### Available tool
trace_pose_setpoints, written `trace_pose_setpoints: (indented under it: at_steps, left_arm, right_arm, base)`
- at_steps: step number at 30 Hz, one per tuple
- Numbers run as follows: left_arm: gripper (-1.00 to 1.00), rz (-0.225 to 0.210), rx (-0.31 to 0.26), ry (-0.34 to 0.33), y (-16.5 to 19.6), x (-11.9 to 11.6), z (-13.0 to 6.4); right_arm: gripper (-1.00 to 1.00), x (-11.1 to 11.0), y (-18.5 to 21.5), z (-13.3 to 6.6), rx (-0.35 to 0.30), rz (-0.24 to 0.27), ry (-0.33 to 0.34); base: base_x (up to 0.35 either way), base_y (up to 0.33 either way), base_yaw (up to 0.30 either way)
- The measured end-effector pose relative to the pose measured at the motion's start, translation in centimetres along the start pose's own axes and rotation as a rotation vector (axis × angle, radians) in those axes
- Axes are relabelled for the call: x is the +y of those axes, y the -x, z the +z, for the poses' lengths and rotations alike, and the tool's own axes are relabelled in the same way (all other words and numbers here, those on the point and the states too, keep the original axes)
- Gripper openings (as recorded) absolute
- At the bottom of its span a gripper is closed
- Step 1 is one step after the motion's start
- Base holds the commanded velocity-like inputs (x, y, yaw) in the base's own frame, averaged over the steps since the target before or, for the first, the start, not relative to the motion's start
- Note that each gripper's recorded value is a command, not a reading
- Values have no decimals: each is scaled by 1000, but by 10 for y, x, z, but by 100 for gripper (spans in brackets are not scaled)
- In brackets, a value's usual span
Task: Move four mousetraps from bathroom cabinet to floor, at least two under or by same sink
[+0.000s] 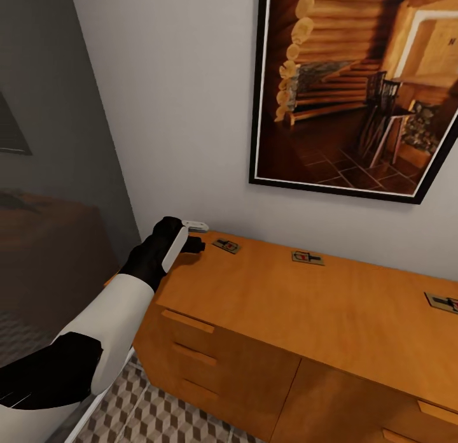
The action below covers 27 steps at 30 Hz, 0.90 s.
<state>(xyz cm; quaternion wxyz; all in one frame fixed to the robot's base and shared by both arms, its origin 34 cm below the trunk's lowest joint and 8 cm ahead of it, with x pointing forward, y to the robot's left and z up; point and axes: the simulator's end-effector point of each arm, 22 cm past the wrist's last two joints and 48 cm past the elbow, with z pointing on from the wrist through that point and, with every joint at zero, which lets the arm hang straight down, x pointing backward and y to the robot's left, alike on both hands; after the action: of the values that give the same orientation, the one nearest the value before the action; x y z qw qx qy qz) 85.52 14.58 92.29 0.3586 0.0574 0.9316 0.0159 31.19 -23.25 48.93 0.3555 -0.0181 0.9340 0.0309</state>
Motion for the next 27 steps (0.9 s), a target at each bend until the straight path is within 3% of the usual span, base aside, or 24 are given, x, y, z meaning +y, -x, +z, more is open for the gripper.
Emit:
trace_pose_setpoints:
  at_steps: [10,13,18,20,23,27]
  left_arm:
    - [100,0,1,0,0,0,0]
    - [100,1,7,1,-3,0,2]
    - [100,1,17,2,-6,0,4]
    - [100,1,21,2,-7,0,5]
    - [100,2,27,3,-10,1,6]
    - [100,2,31,4,-11,1,7]
  right_arm:
    - [-100,2,-12,-1,53,0,8]
    - [-100,3,-37,-3,165,6,8]
    - [-100,7,-95,-22,445,24,15]
    - [-100,8,-109,-29,518,30,16]
    - [-100,9,-120,-35,576,35,17]
    - [-100,9,-124,-38,598,37,15]
  base:
    - [0,0,0]
    - [0,0,0]
    - [0,0,0]
    - [0,0,0]
    - [0,0,0]
    - [0,0,0]
